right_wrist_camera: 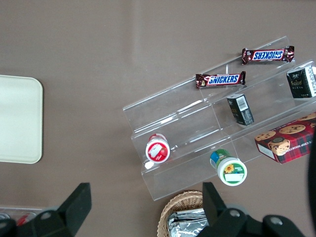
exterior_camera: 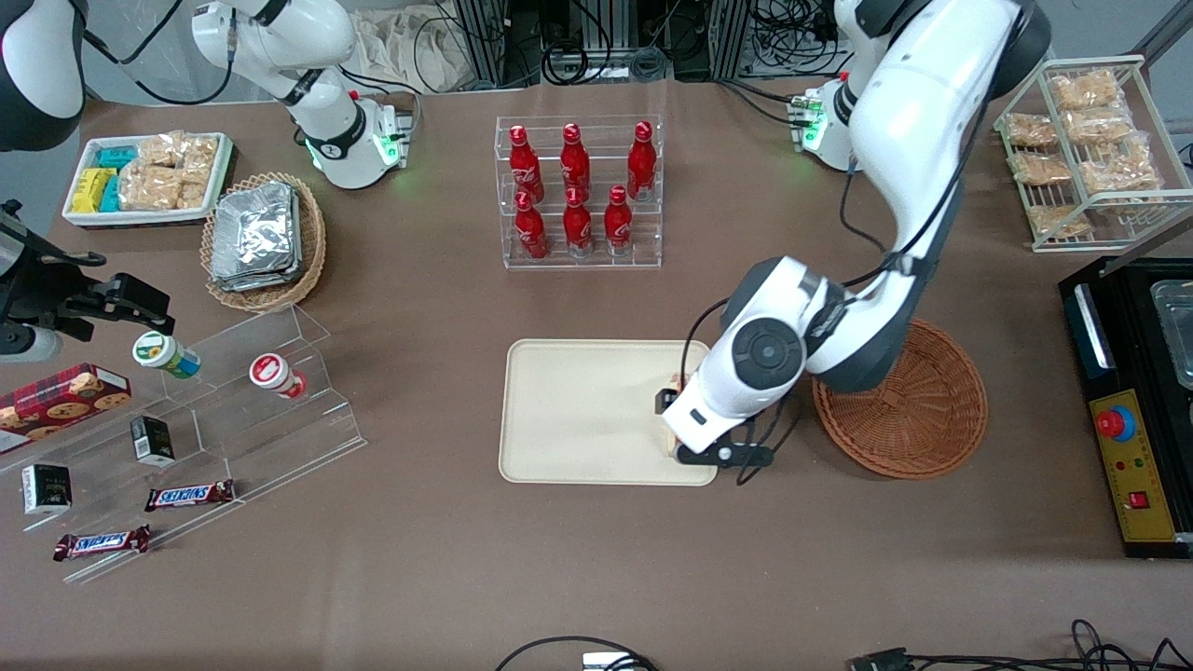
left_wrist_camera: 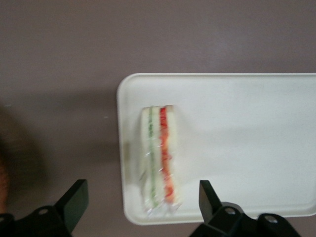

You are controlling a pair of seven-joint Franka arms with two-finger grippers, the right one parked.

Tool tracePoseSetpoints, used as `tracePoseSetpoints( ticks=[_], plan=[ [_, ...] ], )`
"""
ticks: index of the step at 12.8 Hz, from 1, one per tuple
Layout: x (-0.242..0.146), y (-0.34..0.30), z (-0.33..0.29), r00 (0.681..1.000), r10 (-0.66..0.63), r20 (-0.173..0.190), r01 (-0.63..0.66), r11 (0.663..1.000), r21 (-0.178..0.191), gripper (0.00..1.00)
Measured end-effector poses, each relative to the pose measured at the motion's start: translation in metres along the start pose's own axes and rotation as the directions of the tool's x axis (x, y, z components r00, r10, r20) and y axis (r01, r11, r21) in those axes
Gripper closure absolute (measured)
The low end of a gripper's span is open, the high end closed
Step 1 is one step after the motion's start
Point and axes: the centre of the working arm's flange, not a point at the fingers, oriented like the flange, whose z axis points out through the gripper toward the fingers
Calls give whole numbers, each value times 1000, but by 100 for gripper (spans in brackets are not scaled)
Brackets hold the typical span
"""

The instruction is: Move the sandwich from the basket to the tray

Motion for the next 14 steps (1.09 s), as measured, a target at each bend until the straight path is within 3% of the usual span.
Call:
tracePoseSetpoints(
  ticks=[3,5,8,11,14],
  plan=[
    [-51,-38,-50,1000,23,-5,-23,997,78,0],
    [-96,-69,-74,996,91,11,-92,989,118,0],
    [-118,-170,-132,991,126,55,-132,985,111,0],
    [-104,-262,-197,997,71,36,-74,993,91,0],
    [-82,-323,-229,1000,-21,-10,21,998,59,0]
  ],
)
